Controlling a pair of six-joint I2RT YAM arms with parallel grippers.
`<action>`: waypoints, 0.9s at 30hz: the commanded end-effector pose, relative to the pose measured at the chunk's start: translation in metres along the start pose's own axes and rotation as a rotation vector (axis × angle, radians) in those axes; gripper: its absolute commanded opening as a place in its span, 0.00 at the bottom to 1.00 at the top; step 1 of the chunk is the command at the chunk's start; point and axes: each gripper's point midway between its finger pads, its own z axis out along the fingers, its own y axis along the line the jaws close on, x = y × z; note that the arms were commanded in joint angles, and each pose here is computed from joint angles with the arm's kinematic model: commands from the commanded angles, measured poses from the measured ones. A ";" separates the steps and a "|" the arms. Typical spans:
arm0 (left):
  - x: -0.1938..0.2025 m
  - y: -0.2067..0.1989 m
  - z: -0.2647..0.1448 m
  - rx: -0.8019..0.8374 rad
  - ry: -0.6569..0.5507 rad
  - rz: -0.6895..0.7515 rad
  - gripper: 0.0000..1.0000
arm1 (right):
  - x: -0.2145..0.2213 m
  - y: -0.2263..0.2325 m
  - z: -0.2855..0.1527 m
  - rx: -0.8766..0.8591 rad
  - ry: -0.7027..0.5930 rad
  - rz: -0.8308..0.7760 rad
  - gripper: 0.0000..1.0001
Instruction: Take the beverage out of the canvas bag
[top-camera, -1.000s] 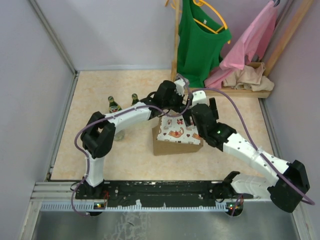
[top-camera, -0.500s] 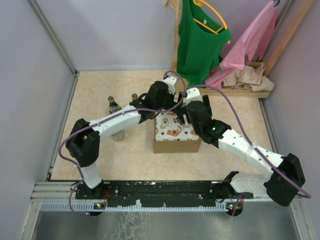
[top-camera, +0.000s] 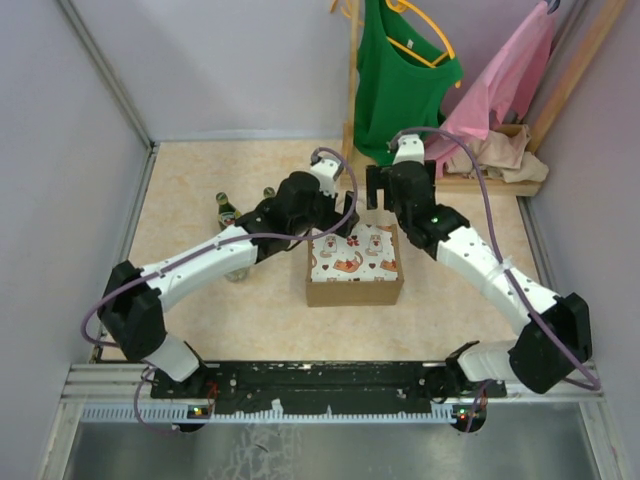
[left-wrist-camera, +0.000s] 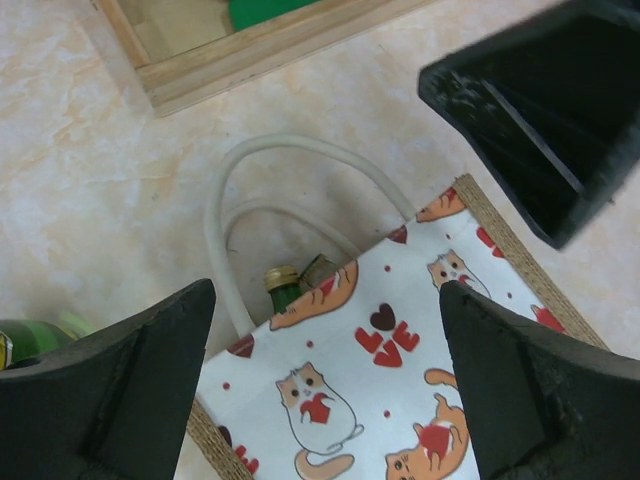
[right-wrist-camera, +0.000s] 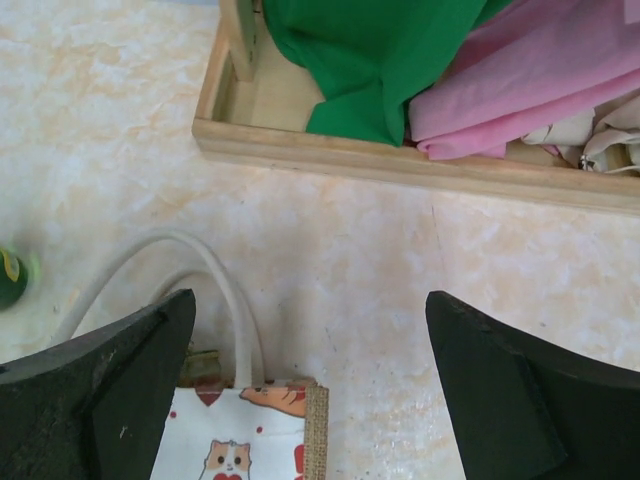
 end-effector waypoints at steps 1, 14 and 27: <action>0.012 -0.004 -0.016 0.010 0.019 -0.028 0.99 | -0.005 -0.004 0.005 0.000 0.034 0.078 0.99; 0.066 0.027 -0.019 -0.142 0.129 -0.109 0.99 | 0.071 -0.030 0.029 -0.037 0.239 0.250 0.99; 0.141 0.042 0.000 -0.158 0.314 -0.176 0.99 | 0.146 0.012 0.054 -0.208 0.448 0.280 0.99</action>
